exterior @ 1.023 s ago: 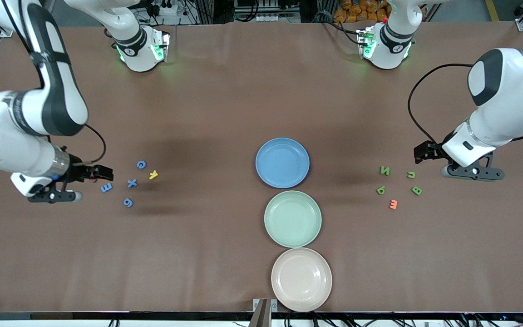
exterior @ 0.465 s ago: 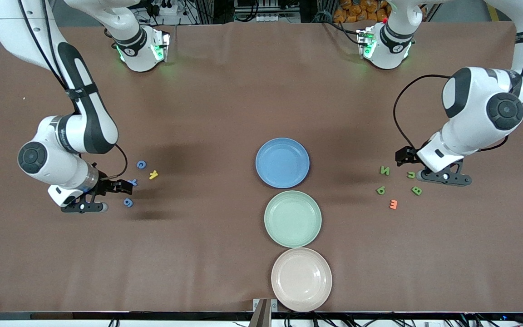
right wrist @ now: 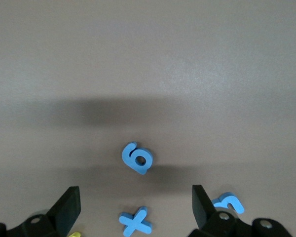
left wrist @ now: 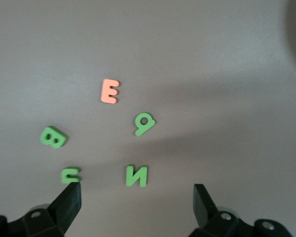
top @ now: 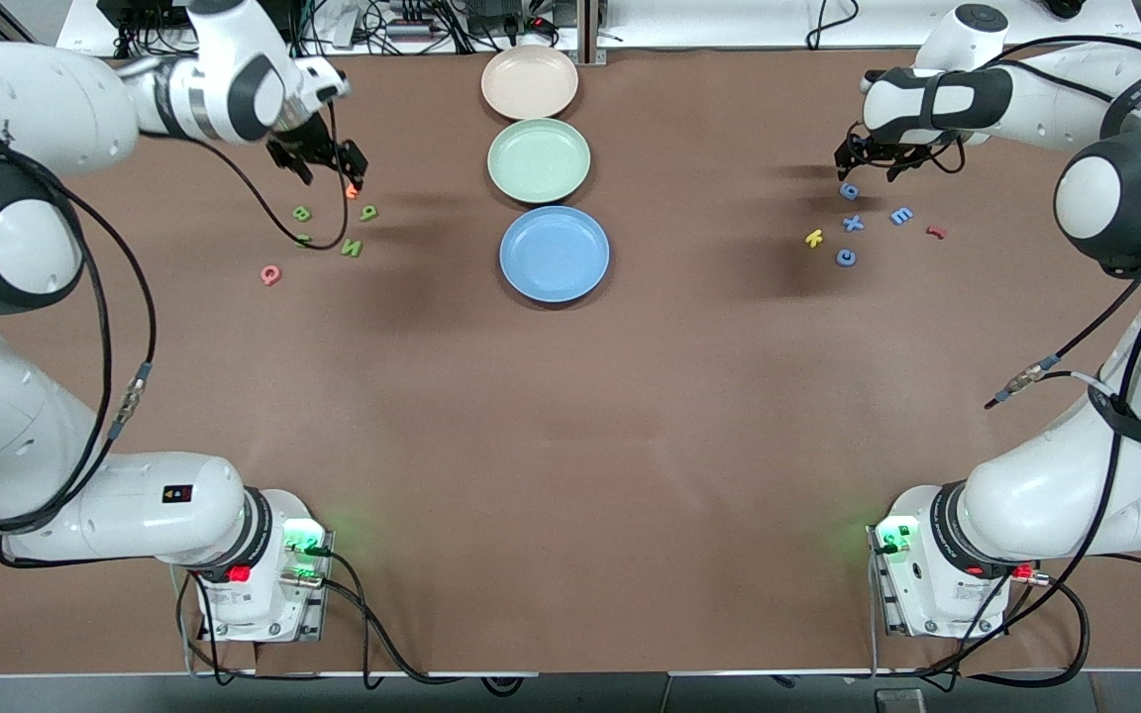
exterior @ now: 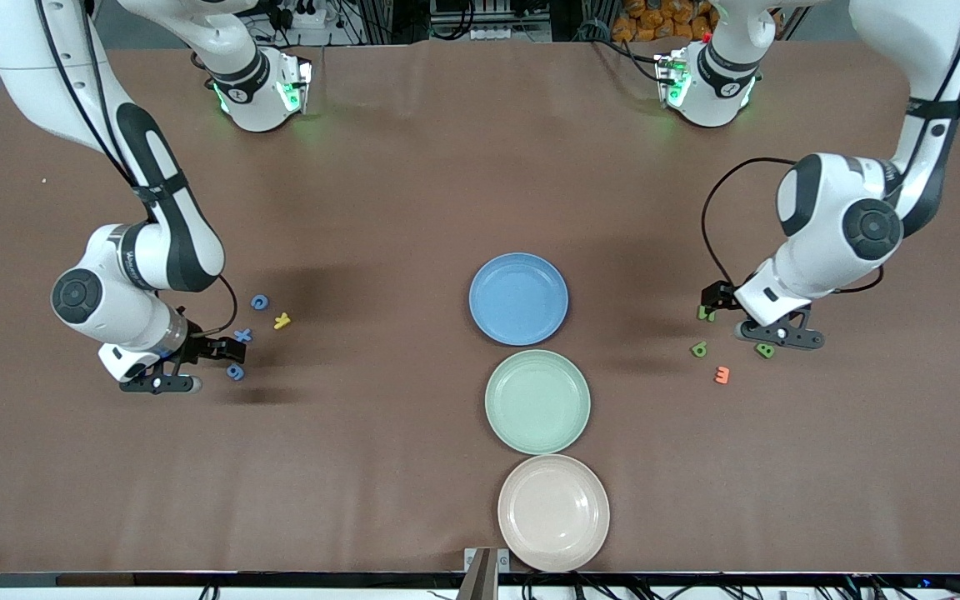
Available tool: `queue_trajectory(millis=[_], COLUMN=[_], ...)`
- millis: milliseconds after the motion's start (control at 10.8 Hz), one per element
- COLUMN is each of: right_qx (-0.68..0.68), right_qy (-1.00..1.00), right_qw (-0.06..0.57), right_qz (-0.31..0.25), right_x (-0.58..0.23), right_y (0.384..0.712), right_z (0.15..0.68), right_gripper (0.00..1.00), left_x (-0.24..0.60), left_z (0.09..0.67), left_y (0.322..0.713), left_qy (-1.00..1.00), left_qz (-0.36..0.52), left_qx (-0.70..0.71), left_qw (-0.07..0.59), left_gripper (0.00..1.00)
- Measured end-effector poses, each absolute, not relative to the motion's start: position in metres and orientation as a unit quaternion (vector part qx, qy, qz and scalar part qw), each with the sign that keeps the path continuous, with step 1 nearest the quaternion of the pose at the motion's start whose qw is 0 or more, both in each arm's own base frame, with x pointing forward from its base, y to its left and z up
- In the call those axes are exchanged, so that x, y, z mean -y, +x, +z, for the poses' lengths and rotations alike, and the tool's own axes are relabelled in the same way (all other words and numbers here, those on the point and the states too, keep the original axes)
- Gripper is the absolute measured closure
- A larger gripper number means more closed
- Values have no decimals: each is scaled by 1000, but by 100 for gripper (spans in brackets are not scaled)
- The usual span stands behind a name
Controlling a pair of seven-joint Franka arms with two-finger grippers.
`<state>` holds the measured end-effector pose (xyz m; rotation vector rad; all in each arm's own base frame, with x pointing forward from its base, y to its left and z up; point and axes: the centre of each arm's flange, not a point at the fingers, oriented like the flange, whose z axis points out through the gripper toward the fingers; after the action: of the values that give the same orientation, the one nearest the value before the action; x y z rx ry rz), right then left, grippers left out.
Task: Sort letters by color into matching plates
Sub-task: 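Grasp the blue 6 with the right gripper while the left gripper lowers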
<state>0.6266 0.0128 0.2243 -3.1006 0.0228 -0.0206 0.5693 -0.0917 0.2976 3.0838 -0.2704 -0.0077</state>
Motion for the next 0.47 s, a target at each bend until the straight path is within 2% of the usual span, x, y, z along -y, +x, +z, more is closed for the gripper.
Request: queue_trajectory(millis=[465], right_qx=[-7], right_qy=[-1000], right_qw=[20], right_qz=[-14], right_x=[-15], right_y=[627], right_z=[192], right_gripper=[0], left_x=[102], left_z=[250], left_y=[549], left_qy=[996], left_qz=[-24], left_qx=[80], left_qw=[28], left_gripper=[2])
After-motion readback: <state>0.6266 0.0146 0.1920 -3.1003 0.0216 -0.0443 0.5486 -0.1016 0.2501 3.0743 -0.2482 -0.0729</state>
